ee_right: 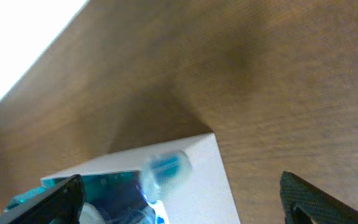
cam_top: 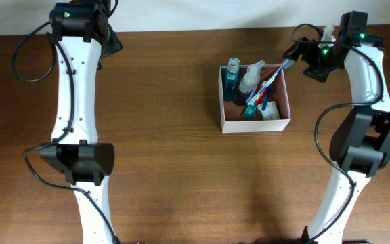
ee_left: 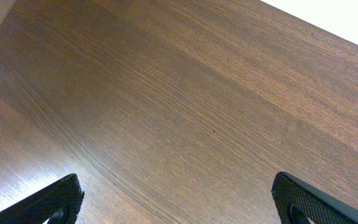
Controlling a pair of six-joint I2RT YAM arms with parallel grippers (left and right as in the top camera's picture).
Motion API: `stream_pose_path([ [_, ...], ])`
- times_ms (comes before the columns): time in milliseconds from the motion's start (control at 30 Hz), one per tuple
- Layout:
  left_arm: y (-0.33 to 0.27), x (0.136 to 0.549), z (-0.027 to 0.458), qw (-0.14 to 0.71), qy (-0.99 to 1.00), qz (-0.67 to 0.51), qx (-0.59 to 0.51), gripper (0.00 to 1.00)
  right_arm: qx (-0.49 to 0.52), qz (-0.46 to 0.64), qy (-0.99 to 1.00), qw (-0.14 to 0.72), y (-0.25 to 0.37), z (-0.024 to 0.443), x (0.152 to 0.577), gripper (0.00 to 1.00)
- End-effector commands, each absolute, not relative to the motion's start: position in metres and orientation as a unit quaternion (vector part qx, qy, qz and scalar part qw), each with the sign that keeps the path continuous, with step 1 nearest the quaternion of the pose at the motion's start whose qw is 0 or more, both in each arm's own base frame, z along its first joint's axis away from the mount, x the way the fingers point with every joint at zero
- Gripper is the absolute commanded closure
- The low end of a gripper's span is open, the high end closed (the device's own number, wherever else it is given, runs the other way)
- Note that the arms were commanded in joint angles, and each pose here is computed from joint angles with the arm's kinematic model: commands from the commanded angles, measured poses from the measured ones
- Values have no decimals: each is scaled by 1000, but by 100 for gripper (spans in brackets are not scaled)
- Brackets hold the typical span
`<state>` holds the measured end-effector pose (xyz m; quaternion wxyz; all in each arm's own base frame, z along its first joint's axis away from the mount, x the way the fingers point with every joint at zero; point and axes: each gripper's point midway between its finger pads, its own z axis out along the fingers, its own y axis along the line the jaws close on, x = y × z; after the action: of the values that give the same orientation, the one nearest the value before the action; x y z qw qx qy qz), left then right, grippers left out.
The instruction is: Pack container
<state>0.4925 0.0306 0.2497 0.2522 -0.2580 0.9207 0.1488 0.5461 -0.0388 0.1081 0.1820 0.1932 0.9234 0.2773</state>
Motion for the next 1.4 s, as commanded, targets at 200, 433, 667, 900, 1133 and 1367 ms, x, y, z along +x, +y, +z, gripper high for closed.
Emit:
stream_pose_path([
  [200, 33, 493, 245, 248, 919, 156, -264, 1, 169, 298, 921, 184, -11, 108, 554, 26],
  [433, 33, 493, 245, 248, 919, 156, -264, 1, 162, 296, 925, 176, -1, 101, 554, 32],
  [667, 33, 493, 245, 248, 919, 156, -264, 1, 163, 296, 925, 173, -1, 98, 554, 43],
  [900, 33, 493, 245, 248, 919, 156, -264, 1, 163, 296, 925, 172, -1, 98, 553, 66],
  [1133, 33, 493, 245, 249, 919, 156, -264, 1, 166, 296, 926, 168, -2, 97, 552, 81],
  [1367, 33, 493, 245, 249, 919, 156, -264, 1, 169, 296, 927, 159, -1, 96, 548, 96],
])
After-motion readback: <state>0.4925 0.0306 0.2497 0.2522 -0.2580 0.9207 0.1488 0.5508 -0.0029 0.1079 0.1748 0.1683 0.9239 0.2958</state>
